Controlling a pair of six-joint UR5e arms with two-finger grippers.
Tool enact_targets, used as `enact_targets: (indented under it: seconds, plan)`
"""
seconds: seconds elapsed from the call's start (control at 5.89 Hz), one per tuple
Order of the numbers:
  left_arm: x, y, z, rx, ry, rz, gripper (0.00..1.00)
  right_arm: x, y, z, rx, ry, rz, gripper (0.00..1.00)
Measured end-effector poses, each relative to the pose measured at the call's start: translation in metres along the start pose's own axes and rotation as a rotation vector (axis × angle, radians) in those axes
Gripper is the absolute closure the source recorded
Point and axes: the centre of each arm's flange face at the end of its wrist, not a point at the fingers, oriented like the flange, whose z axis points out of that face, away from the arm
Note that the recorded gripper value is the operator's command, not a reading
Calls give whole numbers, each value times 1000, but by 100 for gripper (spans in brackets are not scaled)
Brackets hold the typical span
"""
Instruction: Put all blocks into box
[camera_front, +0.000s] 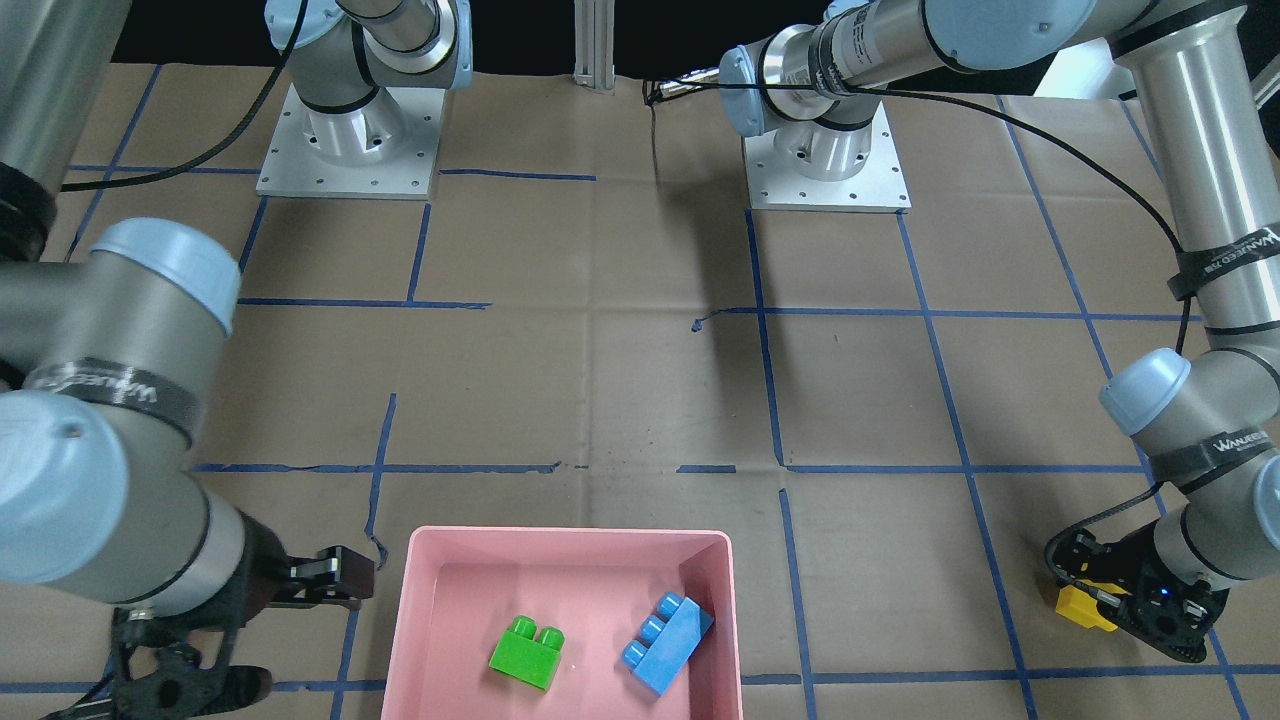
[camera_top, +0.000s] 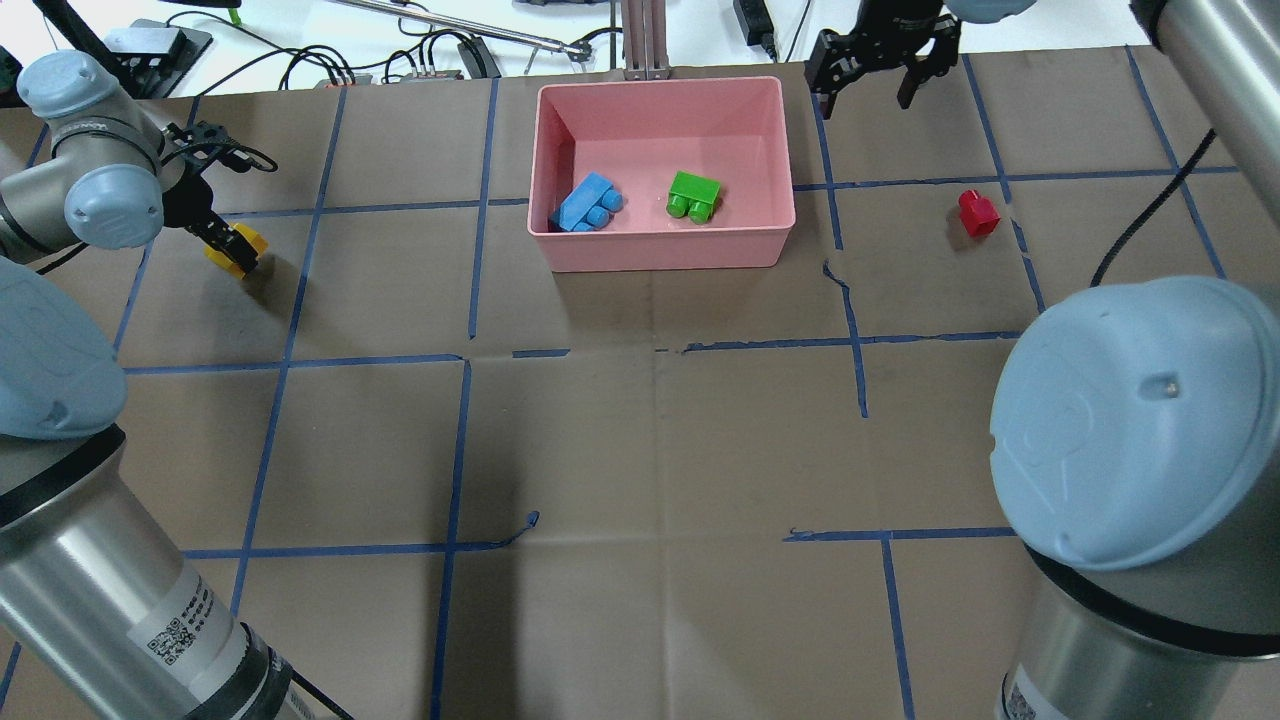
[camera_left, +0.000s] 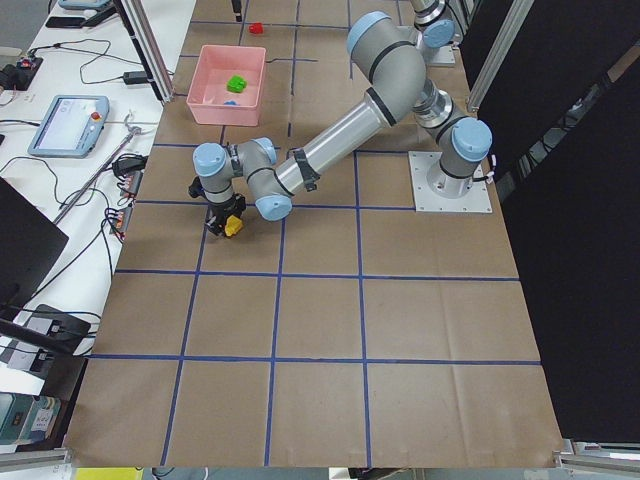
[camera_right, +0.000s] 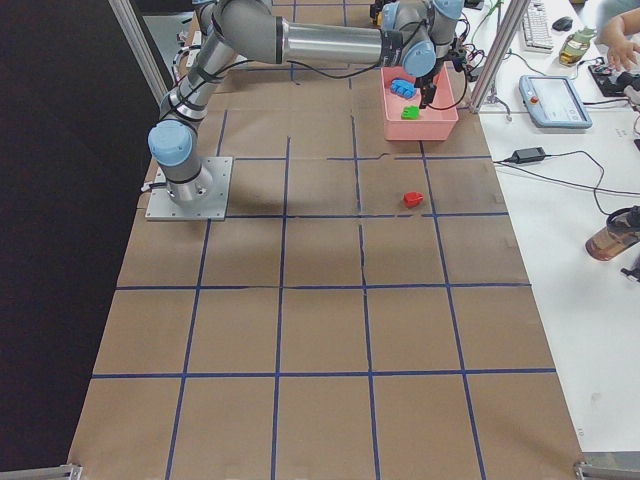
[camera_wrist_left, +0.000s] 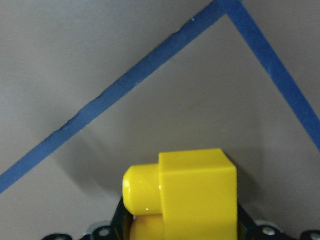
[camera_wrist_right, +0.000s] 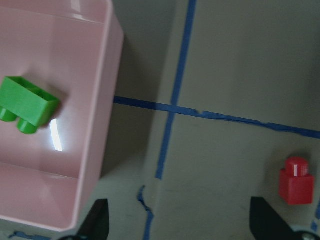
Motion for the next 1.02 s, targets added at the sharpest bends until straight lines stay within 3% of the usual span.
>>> enact_targets:
  seconds: [0.17, 0.51, 0.85, 1.02]
  plan:
    - [12, -8, -15, -5, 17, -62, 100, 46, 6, 9, -14, 2, -69, 1]
    - [89, -80, -61, 13, 8, -224, 100, 111, 7, 61, -56, 31, -151, 1]
    - [212, -176, -112, 106, 35, -463, 100, 139, 3, 117, -93, 41, -159, 1]
    - [270, -210, -129, 143, 67, -539, 100, 144, 4, 135, -116, 35, -138, 7]
